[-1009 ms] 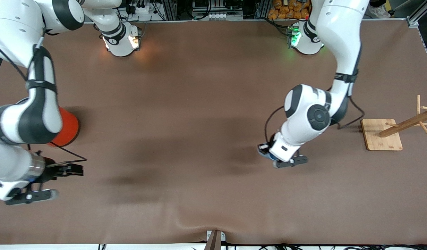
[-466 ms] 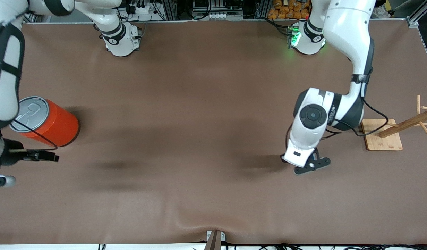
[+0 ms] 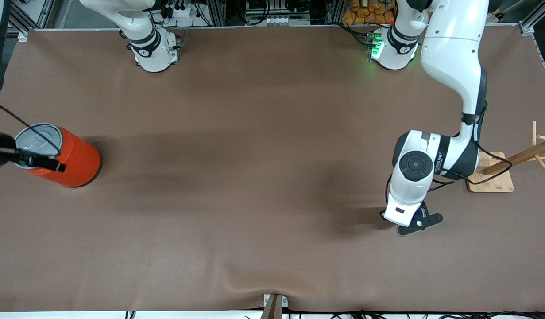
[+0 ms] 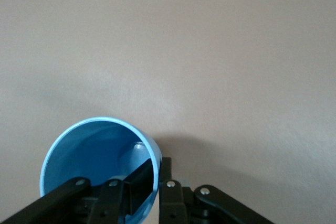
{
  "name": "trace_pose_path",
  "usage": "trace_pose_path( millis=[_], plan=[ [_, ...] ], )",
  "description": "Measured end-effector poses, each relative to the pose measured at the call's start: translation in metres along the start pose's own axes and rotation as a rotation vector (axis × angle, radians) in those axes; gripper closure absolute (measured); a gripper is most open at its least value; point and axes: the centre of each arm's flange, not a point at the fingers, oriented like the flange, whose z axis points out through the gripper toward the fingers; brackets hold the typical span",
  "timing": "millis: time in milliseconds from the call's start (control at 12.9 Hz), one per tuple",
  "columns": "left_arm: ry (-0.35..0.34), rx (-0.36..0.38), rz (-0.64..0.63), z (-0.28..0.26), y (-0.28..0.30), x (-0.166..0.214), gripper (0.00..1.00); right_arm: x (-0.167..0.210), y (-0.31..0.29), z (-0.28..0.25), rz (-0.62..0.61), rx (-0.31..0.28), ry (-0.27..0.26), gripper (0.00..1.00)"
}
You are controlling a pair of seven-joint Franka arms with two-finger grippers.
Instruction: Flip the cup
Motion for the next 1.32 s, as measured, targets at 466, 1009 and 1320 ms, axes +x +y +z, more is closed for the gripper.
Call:
trace_pose_path(
  millis=[466,1009,1320],
  plan=[
    [0.028,-0.025,-0.001,0.014,0.003,0.002,0.72,-0.050,-0.031,-0.040,-0.009,-0.082,0.046,0.00],
    [0.024,-0.023,0.004,-0.083,-0.020,0.033,0.00,-0.079,-0.033,-0.052,0.021,-0.088,0.068,0.00],
    [-0.076,0.002,0.079,-0.159,-0.054,0.033,0.00,-0.079,-0.023,-0.051,0.017,-0.086,0.068,0.00]
  ],
)
